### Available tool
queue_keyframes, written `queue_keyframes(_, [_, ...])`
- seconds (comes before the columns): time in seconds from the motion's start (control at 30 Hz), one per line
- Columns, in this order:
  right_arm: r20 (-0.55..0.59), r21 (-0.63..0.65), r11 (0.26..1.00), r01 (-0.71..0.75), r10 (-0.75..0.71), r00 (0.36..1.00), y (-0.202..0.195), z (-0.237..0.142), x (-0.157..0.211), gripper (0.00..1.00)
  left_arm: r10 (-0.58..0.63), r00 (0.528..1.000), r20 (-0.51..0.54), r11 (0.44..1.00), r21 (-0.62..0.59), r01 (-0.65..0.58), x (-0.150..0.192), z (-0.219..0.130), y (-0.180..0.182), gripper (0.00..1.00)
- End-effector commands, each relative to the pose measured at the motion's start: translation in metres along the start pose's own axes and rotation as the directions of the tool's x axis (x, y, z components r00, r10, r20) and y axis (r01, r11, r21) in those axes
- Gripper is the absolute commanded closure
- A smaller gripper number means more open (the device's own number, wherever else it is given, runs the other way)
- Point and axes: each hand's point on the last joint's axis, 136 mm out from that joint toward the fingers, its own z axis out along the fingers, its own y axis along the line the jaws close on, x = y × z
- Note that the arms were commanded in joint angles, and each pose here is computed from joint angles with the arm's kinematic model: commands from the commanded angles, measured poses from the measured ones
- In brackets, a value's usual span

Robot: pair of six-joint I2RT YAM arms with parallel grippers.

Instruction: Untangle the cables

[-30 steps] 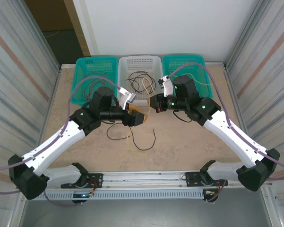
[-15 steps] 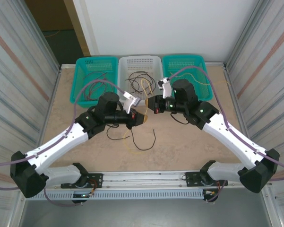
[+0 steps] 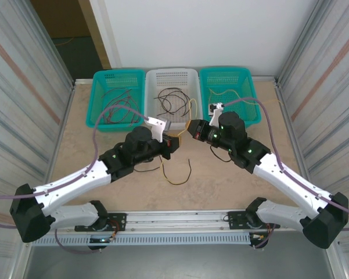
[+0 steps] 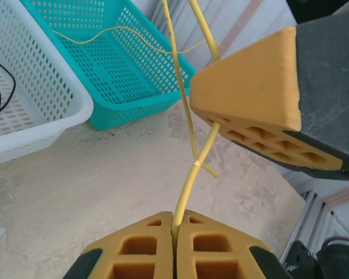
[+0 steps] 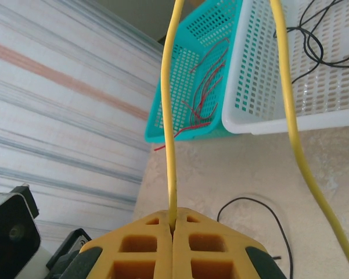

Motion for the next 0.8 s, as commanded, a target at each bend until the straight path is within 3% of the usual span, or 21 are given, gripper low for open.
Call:
queue_keyframes(0.0, [0.086,0.022,0.999,-0.029,0.027,0.996,-0.002,0.001,-0.022,0.87,-0.099,0.992,0.081,0.992,-0.069,0.104,-0.015,0.002,0.014,1.00])
queue_keyframes(0.17, [0.090,0.086,0.996,0.019,-0.027,0.996,-0.010,-0.009,-0.034,0.51,-0.129,0.986,0.106,0.985,-0.105,0.140,-0.027,0.003,0.019,1.00])
queue_keyframes(0.37, [-0.027,0.106,0.979,0.172,-0.170,0.985,-0.005,-0.021,-0.037,0.27,-0.213,0.970,0.115,0.970,-0.093,0.224,-0.054,-0.008,0.028,1.00])
queue_keyframes(0.5, [-0.166,0.064,0.963,0.261,-0.248,0.954,0.001,-0.014,-0.008,0.24,-0.227,0.966,0.128,0.964,-0.111,0.241,-0.076,-0.015,0.033,1.00])
queue_keyframes(0.77, [-0.294,-0.002,0.945,0.328,-0.314,0.903,0.009,0.020,0.027,0.25,-0.317,0.929,0.190,0.912,-0.208,0.354,-0.098,-0.014,0.066,1.00])
